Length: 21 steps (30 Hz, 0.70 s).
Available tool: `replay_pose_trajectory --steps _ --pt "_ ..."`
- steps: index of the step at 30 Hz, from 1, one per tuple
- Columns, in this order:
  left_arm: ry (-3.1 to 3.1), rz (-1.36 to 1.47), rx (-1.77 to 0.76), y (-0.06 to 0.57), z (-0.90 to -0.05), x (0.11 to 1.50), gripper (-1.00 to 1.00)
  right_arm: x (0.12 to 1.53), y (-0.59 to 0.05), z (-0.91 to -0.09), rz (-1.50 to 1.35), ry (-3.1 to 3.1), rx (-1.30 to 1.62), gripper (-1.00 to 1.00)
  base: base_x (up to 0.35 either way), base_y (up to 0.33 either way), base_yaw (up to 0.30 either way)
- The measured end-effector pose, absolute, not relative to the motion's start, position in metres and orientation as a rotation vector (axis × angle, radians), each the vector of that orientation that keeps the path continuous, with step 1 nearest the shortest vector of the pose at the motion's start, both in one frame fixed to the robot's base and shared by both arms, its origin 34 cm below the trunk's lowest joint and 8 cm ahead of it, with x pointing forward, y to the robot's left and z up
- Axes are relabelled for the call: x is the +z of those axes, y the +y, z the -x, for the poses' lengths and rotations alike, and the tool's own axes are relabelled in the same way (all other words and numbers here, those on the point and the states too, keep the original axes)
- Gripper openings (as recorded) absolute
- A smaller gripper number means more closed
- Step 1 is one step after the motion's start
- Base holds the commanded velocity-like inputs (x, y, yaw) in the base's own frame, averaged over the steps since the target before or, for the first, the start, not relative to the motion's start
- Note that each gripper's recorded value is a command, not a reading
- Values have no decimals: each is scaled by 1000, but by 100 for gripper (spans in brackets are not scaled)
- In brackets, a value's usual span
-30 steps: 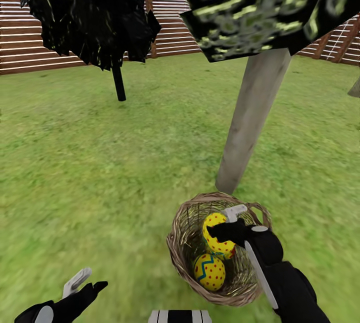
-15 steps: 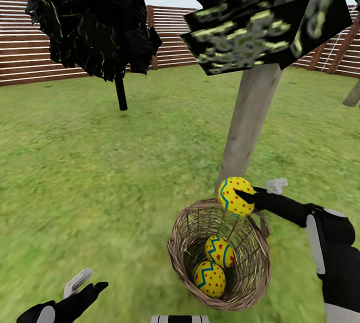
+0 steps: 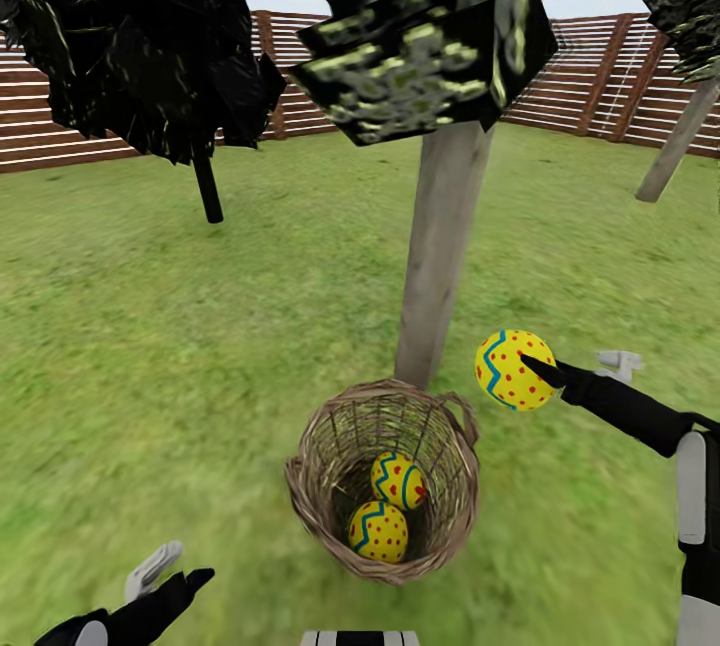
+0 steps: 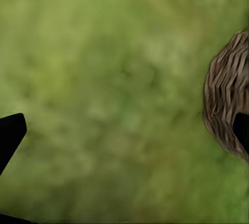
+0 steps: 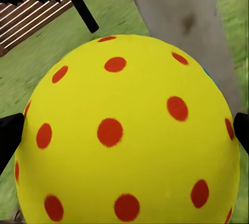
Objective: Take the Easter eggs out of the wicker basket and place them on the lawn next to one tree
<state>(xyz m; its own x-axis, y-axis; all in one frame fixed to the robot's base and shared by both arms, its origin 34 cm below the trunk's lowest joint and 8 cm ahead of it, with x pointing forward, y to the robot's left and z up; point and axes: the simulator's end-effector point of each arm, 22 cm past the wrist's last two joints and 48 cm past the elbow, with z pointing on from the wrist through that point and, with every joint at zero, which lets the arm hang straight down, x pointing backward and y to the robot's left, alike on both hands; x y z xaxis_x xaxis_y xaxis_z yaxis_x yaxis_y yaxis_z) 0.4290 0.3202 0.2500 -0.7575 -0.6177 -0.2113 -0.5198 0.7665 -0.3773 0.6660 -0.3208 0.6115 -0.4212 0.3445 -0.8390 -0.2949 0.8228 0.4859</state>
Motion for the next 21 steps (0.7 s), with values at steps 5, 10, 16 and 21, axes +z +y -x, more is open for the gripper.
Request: replay_pose_trajectory --steps 5,10,16,21 --pt "2547 882 -327 356 -404 269 100 610 -335 -678 -112 1911 658 -100 -56 -307 -2" --pt "2475 897 -284 380 -396 291 100 557 -365 -686 -284 2055 523 -100 -5 -314 0" --pt "2423 951 -273 399 -392 299 100 483 -322 -687 -207 2273 457 -100 0 -316 0" --pt "2422 957 -264 402 -390 299 100 470 -314 -692 -160 2275 406 -100 -1 -316 0"
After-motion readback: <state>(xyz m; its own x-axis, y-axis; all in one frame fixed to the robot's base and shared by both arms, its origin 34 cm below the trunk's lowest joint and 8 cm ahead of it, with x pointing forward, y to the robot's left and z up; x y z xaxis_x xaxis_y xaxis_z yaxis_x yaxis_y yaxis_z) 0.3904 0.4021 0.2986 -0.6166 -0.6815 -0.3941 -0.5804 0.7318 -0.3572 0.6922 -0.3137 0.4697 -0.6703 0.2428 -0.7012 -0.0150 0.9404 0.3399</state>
